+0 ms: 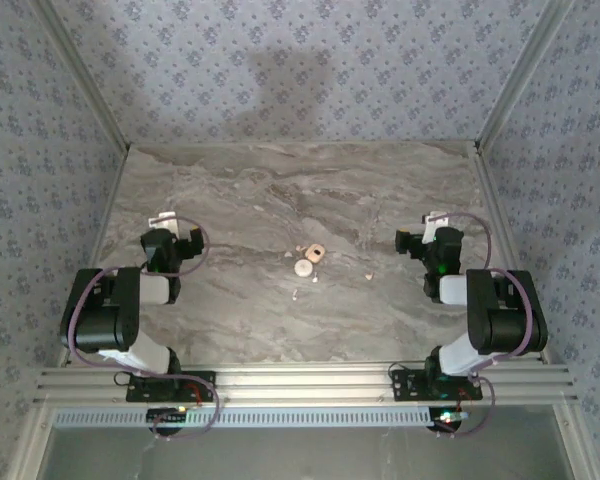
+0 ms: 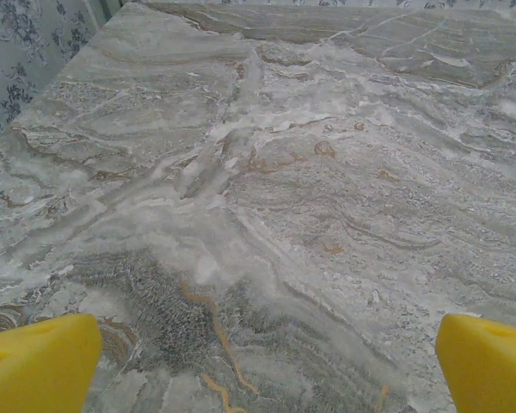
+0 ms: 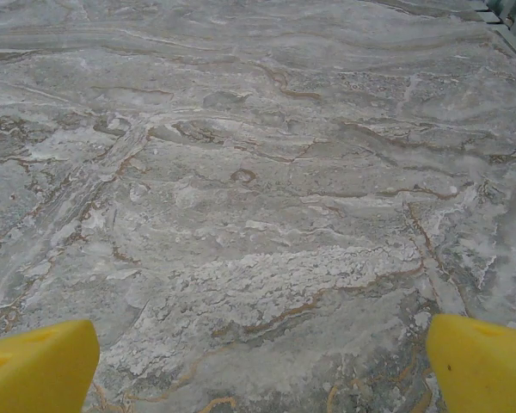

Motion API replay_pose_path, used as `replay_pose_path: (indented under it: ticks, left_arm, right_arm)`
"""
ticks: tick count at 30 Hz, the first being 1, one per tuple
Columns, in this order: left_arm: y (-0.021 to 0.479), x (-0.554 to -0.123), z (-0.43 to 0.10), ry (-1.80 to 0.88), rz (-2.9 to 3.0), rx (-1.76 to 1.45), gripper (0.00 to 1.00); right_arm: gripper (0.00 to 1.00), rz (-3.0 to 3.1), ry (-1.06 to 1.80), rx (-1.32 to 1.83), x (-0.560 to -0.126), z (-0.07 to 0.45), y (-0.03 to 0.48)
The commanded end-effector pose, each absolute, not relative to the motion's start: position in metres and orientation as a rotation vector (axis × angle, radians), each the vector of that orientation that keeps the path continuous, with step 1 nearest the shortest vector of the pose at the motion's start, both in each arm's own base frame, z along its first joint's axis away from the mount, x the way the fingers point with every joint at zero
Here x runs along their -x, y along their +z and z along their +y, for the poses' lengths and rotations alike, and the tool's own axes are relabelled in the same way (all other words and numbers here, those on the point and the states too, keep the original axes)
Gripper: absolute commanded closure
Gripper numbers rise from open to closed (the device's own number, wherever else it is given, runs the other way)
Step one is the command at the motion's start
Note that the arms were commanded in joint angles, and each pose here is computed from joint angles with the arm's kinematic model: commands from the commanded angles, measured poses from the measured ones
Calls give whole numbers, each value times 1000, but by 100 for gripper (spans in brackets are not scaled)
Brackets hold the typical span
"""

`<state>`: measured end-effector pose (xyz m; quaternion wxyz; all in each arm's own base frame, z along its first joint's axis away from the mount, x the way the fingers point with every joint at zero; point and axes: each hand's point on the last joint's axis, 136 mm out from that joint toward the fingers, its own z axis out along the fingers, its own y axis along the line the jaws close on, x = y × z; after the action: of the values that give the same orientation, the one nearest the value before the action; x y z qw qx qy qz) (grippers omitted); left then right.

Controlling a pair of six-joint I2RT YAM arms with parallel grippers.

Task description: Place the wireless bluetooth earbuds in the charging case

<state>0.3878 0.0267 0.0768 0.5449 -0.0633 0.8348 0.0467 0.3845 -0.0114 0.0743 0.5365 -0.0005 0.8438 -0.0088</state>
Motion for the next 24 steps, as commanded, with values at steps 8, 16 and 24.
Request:
replay_pose_path:
  ticks: [8, 16, 24]
  left_arm:
    - [90, -395, 25, 99, 1947, 137, 0]
    - [90, -396, 25, 98, 1947, 136, 0]
    - [96, -398, 22, 101, 1960, 122, 0]
  right_arm:
    - [0, 1979, -28, -6, -391, -14, 83]
    - [0, 1978, -19, -6, -391, -14, 84]
    - [0, 1998, -21, 11, -395, -11, 96]
